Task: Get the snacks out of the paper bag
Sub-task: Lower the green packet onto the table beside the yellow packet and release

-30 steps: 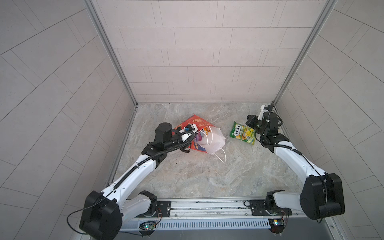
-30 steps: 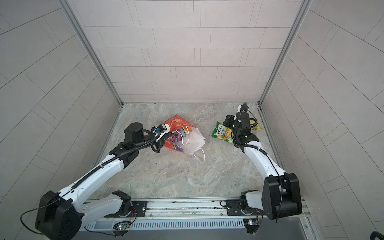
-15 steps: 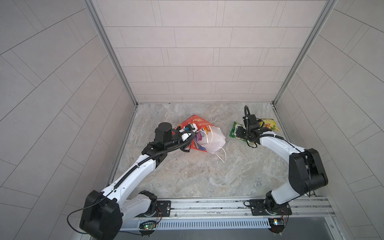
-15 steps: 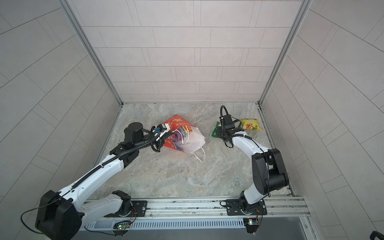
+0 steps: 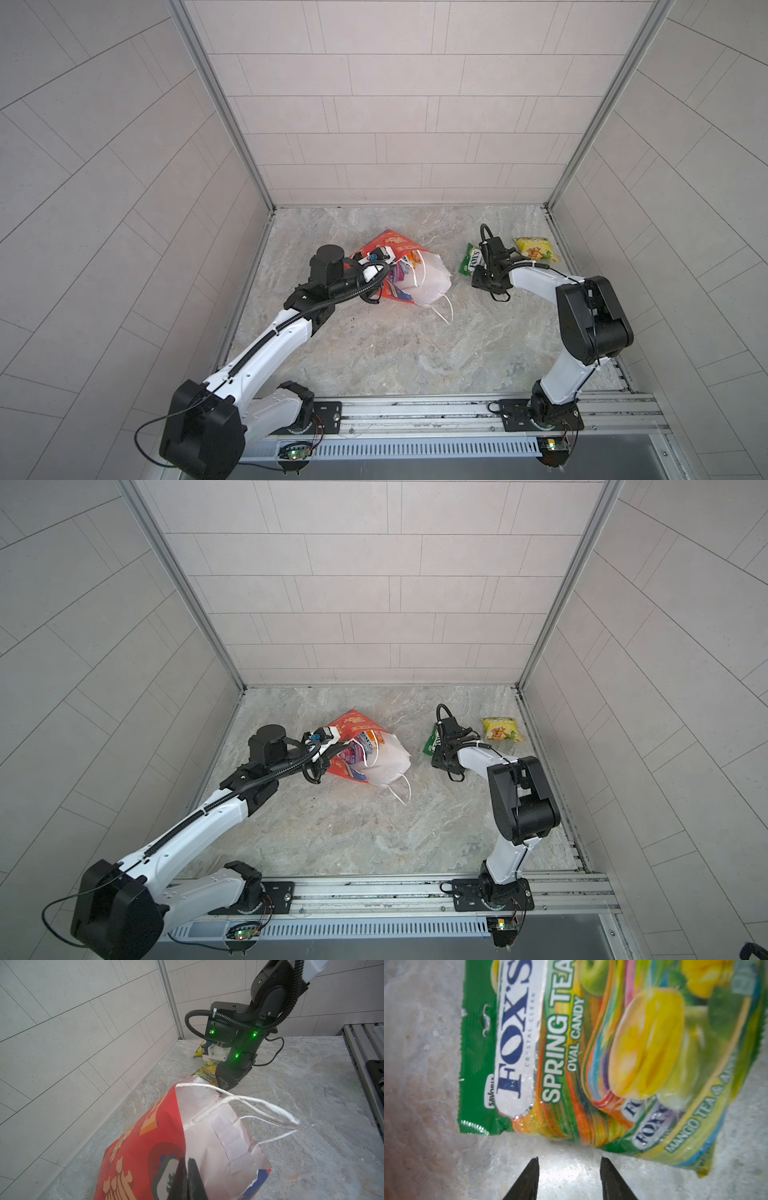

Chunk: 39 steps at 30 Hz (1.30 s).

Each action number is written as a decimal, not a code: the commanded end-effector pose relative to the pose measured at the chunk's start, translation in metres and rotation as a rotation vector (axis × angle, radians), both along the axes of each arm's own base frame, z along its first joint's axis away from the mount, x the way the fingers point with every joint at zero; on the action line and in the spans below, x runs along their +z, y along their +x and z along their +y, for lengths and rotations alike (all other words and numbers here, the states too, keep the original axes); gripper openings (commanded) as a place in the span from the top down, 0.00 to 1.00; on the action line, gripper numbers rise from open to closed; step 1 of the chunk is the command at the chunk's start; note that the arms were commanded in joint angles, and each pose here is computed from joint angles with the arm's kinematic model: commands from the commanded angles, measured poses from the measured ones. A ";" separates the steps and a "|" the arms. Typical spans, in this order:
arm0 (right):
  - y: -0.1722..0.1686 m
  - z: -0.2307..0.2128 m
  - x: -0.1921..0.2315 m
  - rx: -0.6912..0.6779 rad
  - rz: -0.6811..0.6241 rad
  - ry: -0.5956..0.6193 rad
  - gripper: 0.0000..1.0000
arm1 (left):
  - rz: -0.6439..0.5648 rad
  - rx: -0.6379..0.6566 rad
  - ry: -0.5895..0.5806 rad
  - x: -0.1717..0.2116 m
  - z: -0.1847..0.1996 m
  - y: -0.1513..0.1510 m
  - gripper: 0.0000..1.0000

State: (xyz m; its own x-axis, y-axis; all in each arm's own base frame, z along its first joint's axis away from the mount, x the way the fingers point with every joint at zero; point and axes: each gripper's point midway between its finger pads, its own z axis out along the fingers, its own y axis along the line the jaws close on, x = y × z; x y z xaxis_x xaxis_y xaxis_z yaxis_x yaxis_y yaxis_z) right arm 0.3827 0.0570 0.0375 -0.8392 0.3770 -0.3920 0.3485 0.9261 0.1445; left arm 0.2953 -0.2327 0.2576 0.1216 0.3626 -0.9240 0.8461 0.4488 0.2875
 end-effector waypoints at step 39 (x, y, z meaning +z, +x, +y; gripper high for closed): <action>0.050 -0.025 0.084 -0.041 -0.240 -0.075 0.54 | -0.088 -0.012 -0.058 0.028 -0.002 0.000 1.00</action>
